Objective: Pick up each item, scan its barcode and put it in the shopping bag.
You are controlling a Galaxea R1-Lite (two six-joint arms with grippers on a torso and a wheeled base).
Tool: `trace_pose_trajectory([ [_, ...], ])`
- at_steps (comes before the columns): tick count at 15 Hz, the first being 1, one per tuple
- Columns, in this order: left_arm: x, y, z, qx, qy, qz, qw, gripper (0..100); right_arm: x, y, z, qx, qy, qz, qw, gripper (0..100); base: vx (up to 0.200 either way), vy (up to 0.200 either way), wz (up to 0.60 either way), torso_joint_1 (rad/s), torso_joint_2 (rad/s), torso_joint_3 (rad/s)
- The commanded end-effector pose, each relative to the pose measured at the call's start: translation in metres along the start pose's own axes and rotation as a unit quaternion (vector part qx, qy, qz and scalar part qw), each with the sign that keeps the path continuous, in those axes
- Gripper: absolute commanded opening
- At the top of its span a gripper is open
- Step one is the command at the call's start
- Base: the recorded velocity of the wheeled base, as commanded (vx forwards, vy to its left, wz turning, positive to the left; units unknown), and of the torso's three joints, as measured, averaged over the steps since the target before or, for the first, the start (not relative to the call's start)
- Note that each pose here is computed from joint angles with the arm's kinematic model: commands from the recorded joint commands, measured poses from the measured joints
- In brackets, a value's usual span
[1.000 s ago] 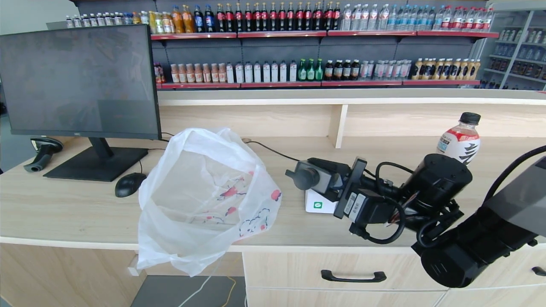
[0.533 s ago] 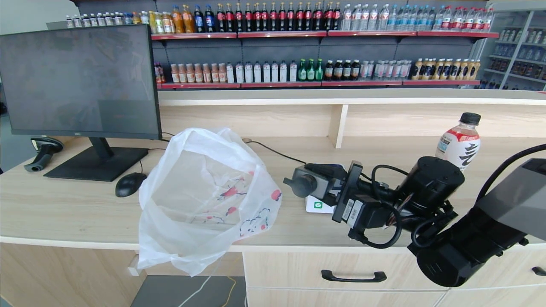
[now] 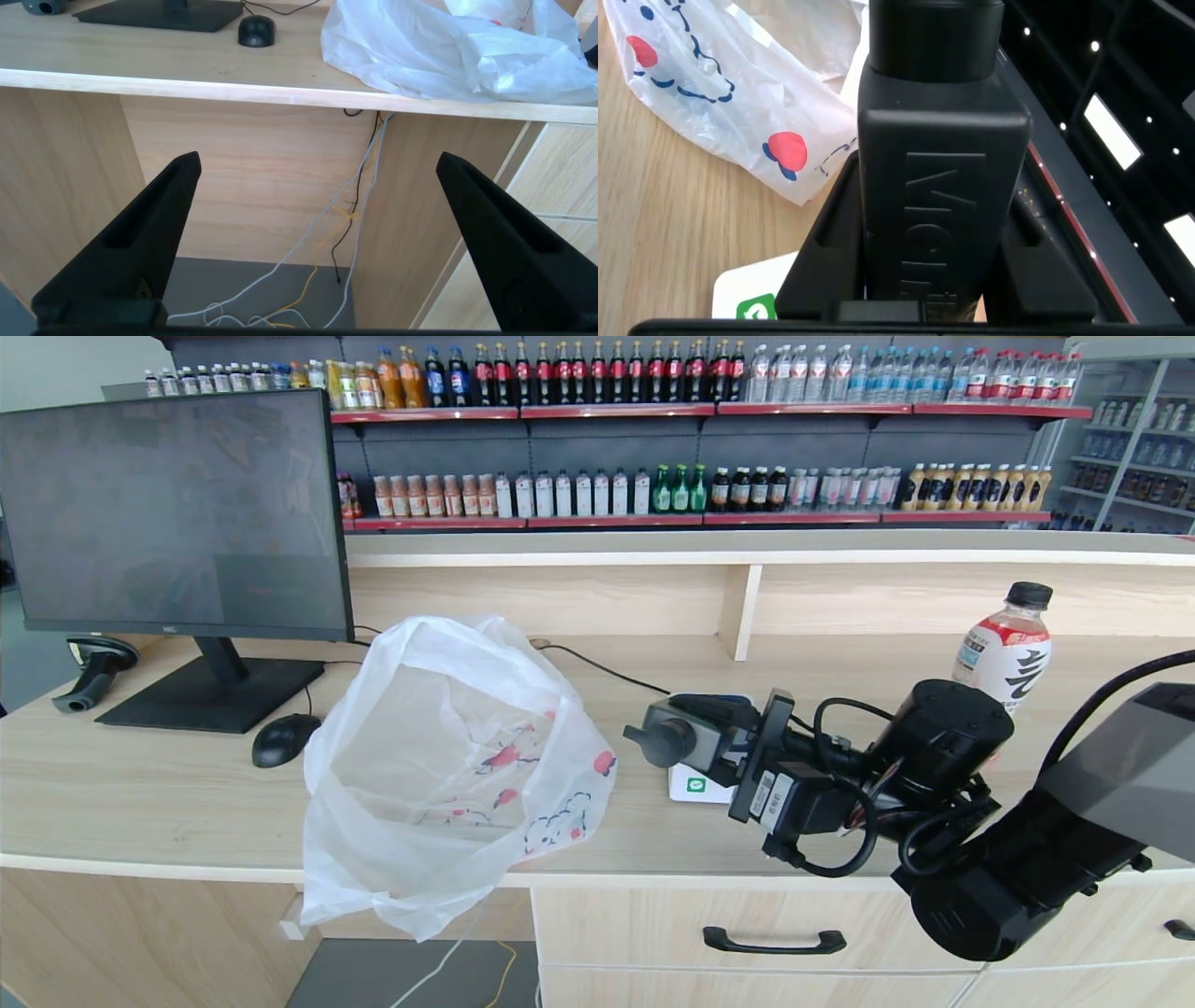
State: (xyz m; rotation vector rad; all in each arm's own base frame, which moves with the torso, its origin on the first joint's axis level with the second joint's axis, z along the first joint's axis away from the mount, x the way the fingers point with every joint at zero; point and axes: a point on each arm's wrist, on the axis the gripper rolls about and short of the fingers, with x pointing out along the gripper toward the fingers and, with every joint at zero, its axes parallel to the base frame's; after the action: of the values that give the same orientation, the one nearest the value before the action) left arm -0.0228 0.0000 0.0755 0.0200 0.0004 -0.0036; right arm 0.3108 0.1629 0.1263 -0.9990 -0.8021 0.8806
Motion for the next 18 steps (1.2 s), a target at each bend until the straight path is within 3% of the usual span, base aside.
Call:
trace_pose_trajectory([
  [1, 0.000, 0.000, 0.000, 0.000, 0.000, 0.000, 1.0000, 100, 0.000, 0.000, 0.001, -0.001, -0.002, 0.000, 1.000, 0, 0.000, 0.000, 0.00, 0.000, 0.00, 0.000],
  [14, 0.000, 0.000, 0.000, 0.000, 0.000, 0.000, 1.0000, 100, -0.003, -0.004, 0.006, 0.000, -0.004, -0.003, 1.000, 0, 0.000, 0.000, 0.00, 0.000, 0.00, 0.000],
  [18, 0.000, 0.000, 0.000, -0.001, 0.000, 0.000, 1.0000, 100, -0.017, -0.022, 0.031, 0.020, -0.013, -0.016, 1.000, 0, 0.000, 0.000, 0.00, 0.000, 0.00, 0.000],
])
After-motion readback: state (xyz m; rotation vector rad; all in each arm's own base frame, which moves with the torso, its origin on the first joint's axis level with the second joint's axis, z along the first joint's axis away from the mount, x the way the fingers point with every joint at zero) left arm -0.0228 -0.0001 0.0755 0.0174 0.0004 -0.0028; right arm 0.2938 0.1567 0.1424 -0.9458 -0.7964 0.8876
